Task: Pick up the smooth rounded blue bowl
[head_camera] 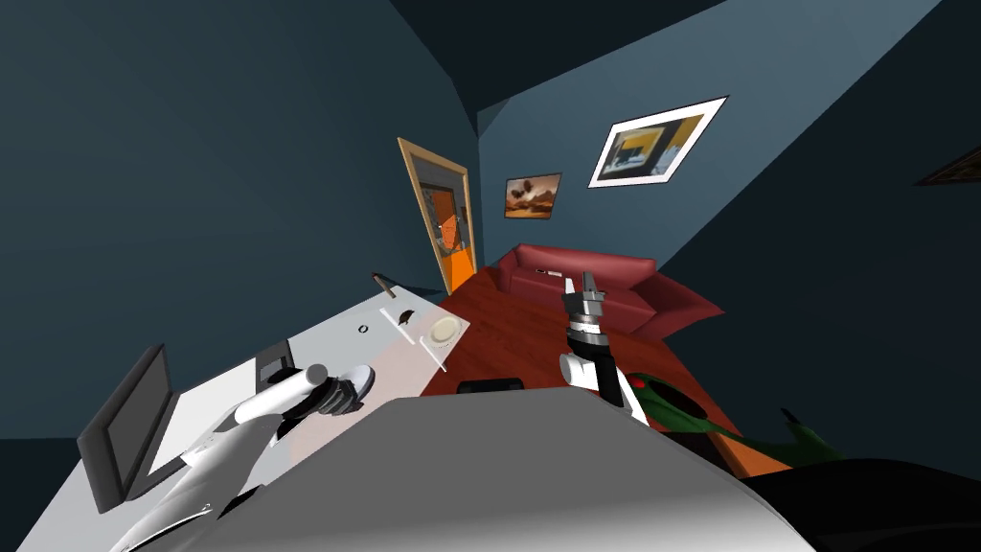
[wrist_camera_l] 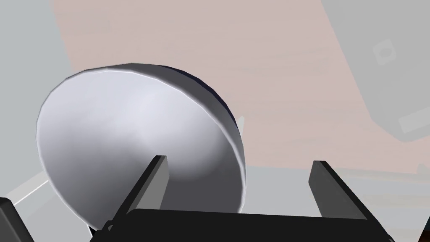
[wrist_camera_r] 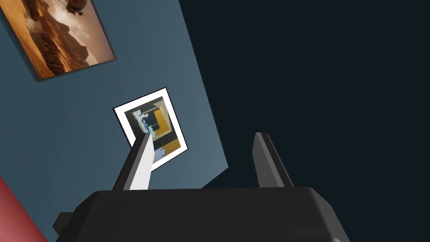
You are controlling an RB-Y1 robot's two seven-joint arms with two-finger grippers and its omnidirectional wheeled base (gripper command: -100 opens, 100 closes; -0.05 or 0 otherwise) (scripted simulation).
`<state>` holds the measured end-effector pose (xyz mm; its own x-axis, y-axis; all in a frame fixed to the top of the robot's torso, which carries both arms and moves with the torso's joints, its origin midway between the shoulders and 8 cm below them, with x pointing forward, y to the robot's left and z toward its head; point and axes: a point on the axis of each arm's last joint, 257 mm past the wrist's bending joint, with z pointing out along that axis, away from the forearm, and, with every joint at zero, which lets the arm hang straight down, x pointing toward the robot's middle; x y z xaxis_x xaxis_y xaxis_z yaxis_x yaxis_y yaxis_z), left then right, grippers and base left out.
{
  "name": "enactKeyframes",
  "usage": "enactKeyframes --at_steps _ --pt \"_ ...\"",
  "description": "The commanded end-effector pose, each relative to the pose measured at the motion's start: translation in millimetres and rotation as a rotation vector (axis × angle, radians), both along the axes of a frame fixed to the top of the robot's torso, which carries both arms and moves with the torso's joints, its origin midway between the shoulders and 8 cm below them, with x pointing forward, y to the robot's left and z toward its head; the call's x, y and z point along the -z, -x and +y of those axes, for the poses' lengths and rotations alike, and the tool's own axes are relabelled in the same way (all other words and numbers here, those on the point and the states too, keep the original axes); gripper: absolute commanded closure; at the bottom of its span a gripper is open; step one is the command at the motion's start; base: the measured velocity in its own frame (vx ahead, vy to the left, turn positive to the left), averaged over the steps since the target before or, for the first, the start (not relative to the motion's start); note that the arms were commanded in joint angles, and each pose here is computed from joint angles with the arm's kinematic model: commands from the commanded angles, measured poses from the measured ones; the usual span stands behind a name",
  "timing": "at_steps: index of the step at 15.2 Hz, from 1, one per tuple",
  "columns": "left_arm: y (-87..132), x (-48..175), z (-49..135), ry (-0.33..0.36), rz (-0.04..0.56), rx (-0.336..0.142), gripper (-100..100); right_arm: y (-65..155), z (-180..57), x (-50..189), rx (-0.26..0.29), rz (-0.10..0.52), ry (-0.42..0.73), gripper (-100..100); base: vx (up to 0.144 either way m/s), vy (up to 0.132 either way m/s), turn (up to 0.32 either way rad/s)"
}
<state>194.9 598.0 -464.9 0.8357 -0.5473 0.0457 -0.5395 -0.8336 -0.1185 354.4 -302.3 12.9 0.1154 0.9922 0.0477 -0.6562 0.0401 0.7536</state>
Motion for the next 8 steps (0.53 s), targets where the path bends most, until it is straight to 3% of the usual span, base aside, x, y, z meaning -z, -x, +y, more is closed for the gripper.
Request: enactKeyframes --at_steps 1,5,6,7,8 --pt "0.0 0.0 0.0 0.0 0.0 0.0 -100 0.0 0.0 0.0 0.0 0.0 0.0 0 0.002 0.008 -0.025" --pt "3.6 24.1 -11.9 0.002 0.004 -0.001 -100 0.0 0.0 0.0 0.0 0.0 0.0 0 0.013 0.035 0.002" --pt "2.8 18.7 -9.5 0.004 0.006 -0.002 -100 0.0 0.0 0.0 0.0 0.0 0.0 0 0.011 0.027 -0.003" --pt "2.8 19.8 -9.7 0.003 0.005 -0.002 100 0.0 0.0 0.0 0.0 0.0 0.0 0 0.004 0.01 -0.002" --pt "2.7 19.7 -9.5 0.002 0.004 -0.002 100 0.0 0.0 0.0 0.0 0.0 0.0 0 0.0 0.0 0.0"
